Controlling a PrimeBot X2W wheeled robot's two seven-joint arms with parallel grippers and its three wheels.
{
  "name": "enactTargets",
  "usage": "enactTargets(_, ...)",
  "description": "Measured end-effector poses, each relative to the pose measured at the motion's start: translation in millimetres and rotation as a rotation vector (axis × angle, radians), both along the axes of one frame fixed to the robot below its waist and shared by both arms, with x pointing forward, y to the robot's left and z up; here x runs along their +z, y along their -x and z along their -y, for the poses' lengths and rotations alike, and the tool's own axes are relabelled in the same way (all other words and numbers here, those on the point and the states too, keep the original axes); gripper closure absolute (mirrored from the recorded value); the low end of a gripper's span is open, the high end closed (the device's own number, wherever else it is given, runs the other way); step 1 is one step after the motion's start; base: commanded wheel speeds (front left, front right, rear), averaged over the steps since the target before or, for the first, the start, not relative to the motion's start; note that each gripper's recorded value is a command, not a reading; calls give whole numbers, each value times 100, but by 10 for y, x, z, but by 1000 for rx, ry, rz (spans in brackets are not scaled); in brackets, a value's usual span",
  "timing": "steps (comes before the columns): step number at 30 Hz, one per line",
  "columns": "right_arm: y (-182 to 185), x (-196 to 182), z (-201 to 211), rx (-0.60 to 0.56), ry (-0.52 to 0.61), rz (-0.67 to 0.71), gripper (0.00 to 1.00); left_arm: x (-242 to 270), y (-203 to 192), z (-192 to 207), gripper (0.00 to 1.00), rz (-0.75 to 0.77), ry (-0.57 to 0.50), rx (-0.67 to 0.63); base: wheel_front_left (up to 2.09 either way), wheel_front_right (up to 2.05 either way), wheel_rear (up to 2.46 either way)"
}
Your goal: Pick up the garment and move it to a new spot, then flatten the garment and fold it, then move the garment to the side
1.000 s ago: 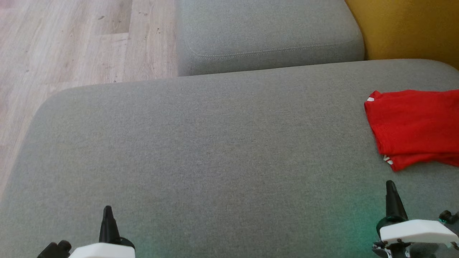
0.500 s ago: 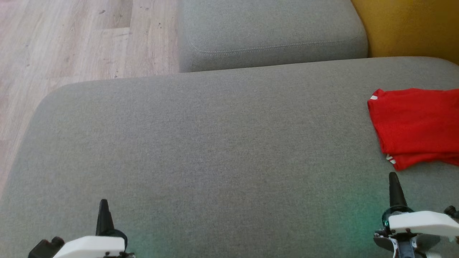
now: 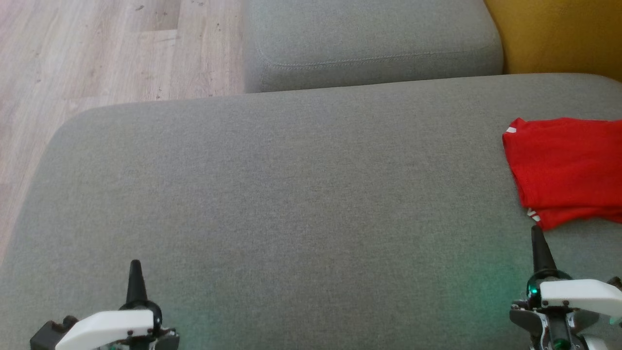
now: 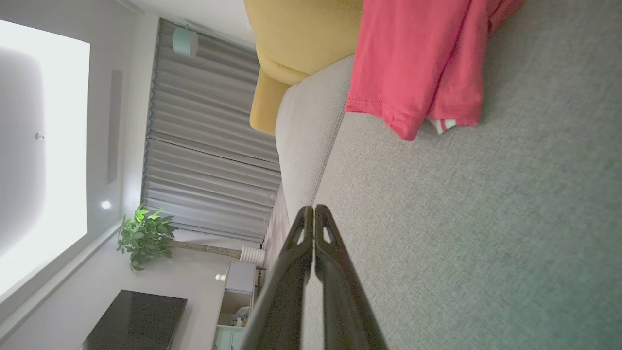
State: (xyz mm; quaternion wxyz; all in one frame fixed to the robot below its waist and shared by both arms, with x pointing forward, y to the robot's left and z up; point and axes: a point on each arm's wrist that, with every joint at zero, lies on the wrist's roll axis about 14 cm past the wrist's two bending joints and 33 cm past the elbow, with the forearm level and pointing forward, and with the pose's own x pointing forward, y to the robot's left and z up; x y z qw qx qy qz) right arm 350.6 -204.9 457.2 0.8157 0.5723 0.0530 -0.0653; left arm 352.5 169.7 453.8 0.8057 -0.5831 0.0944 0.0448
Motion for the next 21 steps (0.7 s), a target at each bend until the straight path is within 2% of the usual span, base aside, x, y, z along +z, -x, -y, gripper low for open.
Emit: enactTargets(21,-165,126,20,-25,-256,51,100,128,-132,-140,100,60,239,52,0,0,0)
